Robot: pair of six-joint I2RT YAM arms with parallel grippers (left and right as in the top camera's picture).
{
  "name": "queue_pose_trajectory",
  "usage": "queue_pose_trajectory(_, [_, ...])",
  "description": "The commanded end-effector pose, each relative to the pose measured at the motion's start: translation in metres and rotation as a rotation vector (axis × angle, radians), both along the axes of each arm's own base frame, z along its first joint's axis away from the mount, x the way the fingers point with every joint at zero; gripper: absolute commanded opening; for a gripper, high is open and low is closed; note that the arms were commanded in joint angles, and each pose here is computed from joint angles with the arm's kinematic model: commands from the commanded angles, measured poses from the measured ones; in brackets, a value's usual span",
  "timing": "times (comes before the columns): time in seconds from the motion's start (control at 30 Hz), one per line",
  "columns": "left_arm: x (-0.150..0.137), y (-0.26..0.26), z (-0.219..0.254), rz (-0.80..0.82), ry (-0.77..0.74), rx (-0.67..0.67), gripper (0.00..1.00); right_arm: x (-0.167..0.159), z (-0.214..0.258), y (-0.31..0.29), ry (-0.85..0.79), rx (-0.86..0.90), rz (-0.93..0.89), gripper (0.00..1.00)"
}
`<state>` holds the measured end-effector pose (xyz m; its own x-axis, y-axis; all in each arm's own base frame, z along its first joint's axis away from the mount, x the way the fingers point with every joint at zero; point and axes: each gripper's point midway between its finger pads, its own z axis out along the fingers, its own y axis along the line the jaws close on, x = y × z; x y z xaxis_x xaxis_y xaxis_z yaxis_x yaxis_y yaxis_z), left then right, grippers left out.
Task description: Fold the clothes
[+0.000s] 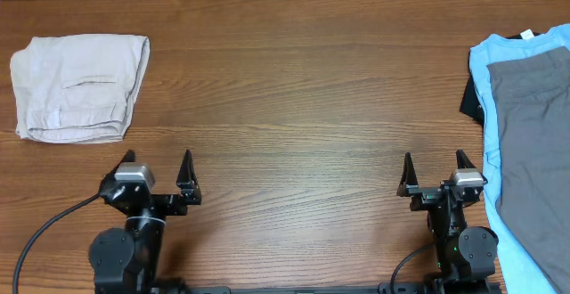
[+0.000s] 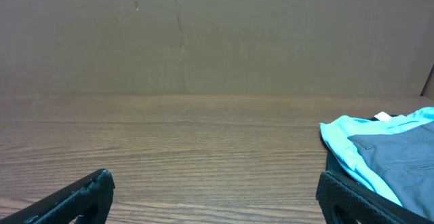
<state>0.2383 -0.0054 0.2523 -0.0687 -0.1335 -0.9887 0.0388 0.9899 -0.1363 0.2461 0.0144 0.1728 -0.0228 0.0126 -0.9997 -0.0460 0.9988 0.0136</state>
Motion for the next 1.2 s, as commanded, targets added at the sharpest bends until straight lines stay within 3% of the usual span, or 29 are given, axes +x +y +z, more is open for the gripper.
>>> queue_pose_trajectory(0.0, [-0.001, 0.003, 0.013, 0.015, -0.069, 0.007, 1.00, 0.000, -0.002, -0.001, -0.005, 0.004, -0.008, 1.00])
queue_pose_trajectory(0.23, [-0.006, 0.002, 0.028, 0.013, -0.163, 0.010, 1.00, 0.000, -0.002, -0.001, -0.005, 0.004, -0.008, 1.00])
queue_pose_trajectory(1.17, [0.008, 0.004, -0.080, 0.020, -0.054, -0.019, 1.00, 0.000, -0.002, -0.001, -0.005, 0.005, -0.008, 1.00])
